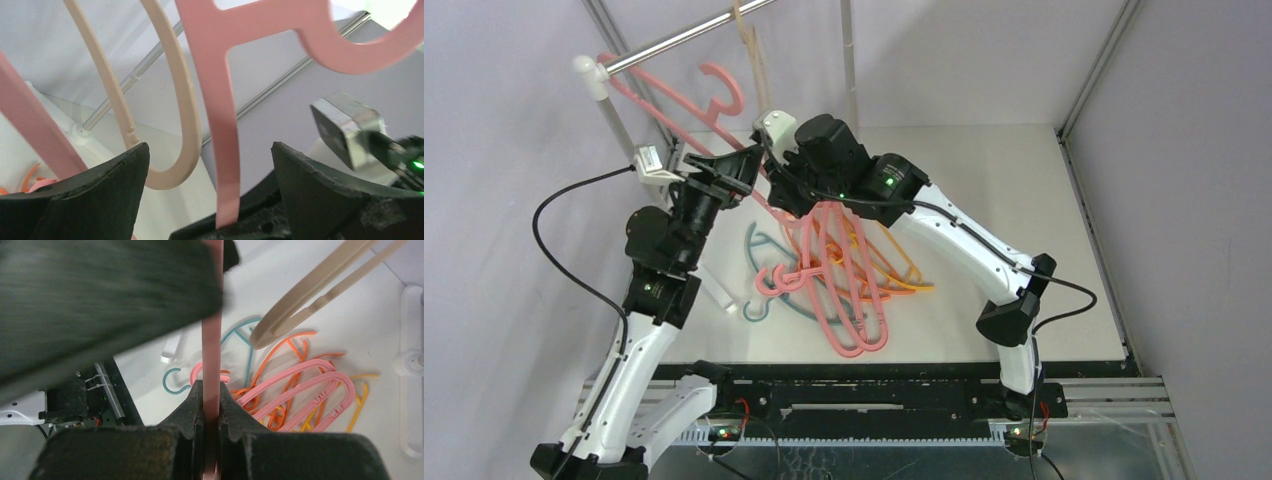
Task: Organize the hangers
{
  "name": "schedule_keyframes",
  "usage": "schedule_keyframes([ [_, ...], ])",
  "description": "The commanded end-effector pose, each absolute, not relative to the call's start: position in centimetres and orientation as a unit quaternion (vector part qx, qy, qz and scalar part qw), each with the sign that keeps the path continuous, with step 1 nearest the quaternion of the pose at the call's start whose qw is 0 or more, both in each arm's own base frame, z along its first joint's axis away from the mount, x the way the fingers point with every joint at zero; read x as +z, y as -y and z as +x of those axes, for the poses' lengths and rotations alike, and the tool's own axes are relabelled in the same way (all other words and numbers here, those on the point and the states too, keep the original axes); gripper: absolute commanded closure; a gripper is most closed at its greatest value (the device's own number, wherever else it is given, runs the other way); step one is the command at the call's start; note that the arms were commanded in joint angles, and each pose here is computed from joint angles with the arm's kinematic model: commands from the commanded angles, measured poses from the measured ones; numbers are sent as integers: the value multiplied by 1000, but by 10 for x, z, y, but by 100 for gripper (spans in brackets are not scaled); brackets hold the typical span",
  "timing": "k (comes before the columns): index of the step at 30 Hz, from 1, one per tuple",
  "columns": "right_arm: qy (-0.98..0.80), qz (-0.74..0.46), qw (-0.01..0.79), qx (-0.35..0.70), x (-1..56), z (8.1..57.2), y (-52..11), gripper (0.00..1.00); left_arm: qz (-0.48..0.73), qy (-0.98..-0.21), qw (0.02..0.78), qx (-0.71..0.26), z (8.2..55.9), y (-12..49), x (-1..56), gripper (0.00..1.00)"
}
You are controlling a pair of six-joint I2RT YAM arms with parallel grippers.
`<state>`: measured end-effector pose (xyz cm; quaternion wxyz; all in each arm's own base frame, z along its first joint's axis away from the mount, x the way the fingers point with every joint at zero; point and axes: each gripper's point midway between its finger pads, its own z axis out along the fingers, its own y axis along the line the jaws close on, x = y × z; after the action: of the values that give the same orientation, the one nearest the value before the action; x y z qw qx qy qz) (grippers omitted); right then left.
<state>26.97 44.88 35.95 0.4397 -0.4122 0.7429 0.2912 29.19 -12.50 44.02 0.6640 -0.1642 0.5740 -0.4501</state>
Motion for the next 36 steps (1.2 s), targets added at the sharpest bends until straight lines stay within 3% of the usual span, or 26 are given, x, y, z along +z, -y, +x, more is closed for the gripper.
schedule_keyframes([
  [1, -693, -421, 493, 316, 414, 246, -445, 96, -165, -550, 680, -456, 289, 120, 467, 5],
  [6, -687, -431, 496, 311, 416, 237, -448, 96, -176, -544, 684, -453, 295, 117, 469, 10],
  [15, -693, -424, 507, 288, 416, 243, -441, 96, -179, -548, 665, -474, 315, 130, 471, 71],
  [22, -705, -405, 522, 259, 417, 253, -429, 89, -173, -554, 665, -470, 325, 134, 474, 91],
  [28, -717, -374, 546, 217, 418, 266, -406, 59, -167, -536, 675, -479, 331, 130, 489, 97],
  [30, -721, -363, 556, 199, 418, 270, -396, 38, -168, -533, 671, -488, 336, 131, 491, 97],
  [36, -718, -345, 579, 174, 428, 273, -374, 32, -175, -522, 669, -500, 348, 127, 498, 96],
])
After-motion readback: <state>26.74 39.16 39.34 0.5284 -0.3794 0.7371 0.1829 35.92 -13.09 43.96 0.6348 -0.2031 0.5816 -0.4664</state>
